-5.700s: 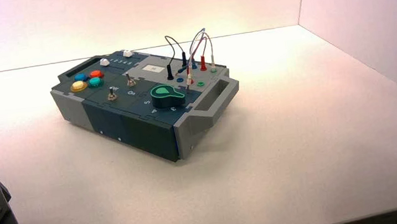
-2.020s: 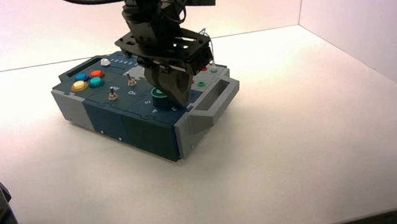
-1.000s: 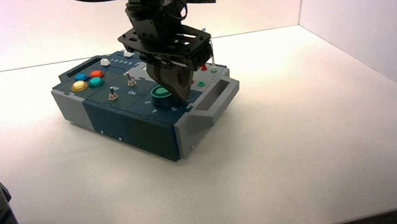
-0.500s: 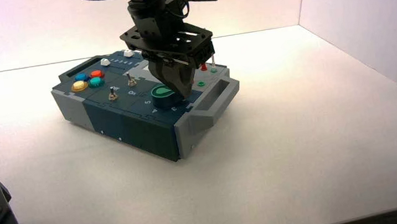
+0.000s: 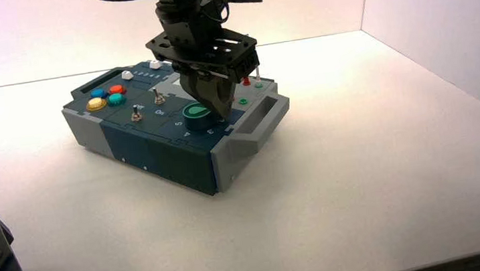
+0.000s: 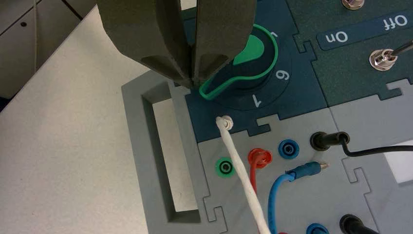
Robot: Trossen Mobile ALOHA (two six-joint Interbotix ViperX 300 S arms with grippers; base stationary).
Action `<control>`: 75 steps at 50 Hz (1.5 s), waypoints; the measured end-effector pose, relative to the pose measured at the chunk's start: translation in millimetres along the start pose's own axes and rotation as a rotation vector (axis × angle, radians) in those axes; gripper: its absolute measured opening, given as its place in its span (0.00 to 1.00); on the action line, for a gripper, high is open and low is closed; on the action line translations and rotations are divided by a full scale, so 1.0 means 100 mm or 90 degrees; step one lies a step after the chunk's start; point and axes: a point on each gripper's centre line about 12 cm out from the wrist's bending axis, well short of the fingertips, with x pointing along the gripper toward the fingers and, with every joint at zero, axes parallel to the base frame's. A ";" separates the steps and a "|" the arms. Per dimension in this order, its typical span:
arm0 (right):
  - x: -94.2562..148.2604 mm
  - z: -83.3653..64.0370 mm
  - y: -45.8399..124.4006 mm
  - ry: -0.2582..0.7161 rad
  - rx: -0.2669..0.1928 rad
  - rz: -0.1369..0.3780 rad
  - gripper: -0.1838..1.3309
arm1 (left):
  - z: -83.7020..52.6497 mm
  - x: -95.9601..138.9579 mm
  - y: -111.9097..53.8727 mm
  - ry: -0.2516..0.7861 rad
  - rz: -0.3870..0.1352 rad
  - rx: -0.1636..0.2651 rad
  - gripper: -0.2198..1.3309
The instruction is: Turn the knob to position 2.
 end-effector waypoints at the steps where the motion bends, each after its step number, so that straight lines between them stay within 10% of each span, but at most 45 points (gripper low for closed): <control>1: 0.00 0.00 0.00 -0.002 0.001 0.000 0.03 | 0.00 0.00 0.00 0.000 0.000 -0.002 0.04; 55: 0.00 0.00 0.00 -0.004 0.000 0.000 0.03 | 0.03 -0.11 -0.21 -0.003 -0.016 0.032 0.04; 75: 0.01 -0.01 0.00 -0.002 0.001 0.000 0.03 | 0.19 -0.74 -0.34 -0.123 -0.039 0.020 0.04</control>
